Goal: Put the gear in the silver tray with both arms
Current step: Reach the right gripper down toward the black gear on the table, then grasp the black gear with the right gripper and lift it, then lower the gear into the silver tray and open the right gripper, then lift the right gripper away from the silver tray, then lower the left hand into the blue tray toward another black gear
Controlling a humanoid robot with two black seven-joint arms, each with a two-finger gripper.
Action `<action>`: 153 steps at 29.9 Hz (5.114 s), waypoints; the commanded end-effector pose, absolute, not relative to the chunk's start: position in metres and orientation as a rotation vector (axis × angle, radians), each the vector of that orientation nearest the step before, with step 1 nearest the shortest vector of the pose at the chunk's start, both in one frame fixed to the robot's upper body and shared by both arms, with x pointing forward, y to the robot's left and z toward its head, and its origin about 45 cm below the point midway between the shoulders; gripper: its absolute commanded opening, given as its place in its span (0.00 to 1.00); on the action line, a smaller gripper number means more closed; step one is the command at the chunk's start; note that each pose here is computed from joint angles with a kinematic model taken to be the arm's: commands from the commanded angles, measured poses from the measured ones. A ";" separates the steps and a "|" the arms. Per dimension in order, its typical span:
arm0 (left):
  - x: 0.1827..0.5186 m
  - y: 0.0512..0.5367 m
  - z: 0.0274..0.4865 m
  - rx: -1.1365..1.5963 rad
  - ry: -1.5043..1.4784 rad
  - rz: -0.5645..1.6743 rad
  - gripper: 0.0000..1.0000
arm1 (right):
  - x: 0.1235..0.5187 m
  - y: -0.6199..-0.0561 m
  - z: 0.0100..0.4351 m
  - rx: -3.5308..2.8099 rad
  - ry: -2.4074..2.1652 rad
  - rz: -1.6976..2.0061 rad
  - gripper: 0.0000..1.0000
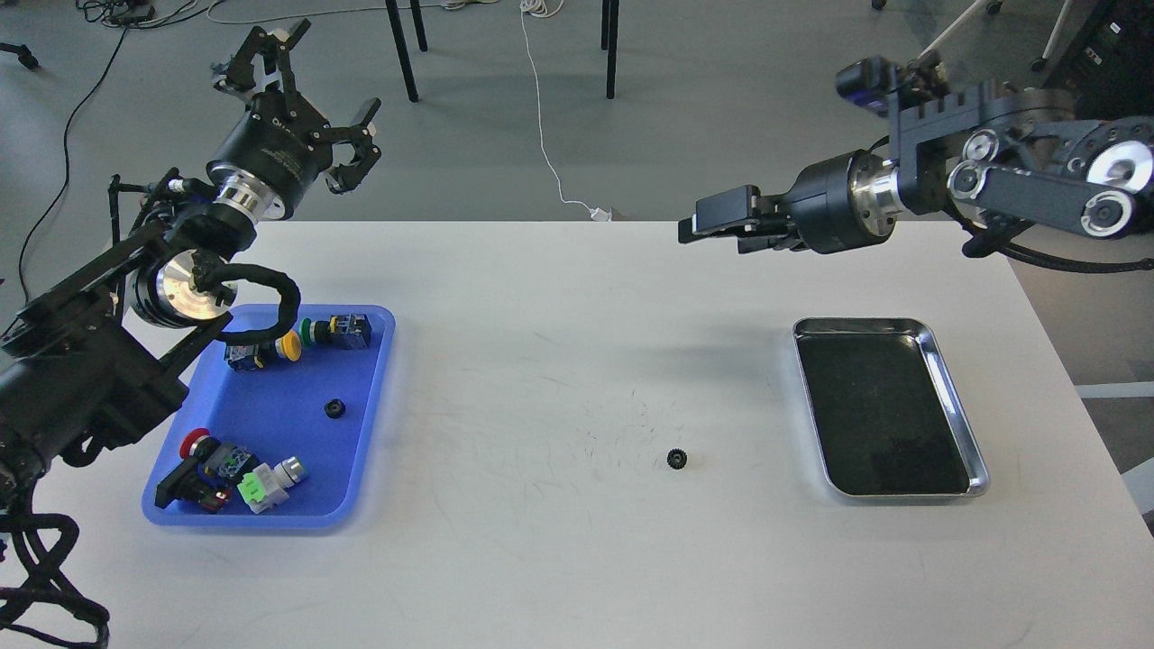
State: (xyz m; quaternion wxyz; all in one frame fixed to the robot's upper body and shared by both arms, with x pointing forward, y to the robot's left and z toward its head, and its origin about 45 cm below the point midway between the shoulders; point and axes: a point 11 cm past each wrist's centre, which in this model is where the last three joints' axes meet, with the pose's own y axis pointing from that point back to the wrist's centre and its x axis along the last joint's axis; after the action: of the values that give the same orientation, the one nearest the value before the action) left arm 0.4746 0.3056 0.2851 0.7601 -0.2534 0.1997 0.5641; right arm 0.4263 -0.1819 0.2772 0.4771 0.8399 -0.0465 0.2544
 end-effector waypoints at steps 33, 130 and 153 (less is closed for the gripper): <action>0.466 0.331 0.292 -0.561 0.406 1.263 0.98 | 0.348 -0.137 0.146 1.818 0.444 0.773 0.58; 0.364 0.334 0.199 0.922 -0.796 0.437 0.97 | 0.409 -0.380 0.235 2.428 -1.635 -0.037 0.97; 0.333 0.385 0.132 1.207 -0.989 0.202 0.55 | 0.402 -0.375 0.246 2.534 -1.707 -0.105 0.97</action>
State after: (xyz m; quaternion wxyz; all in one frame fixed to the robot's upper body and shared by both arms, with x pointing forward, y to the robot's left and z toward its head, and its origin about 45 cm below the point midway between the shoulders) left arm 0.3334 0.3882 0.1313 0.7034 0.5484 -0.4426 0.0922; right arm 0.4016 -0.3753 0.2466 0.0415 0.8285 -0.5574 -0.0343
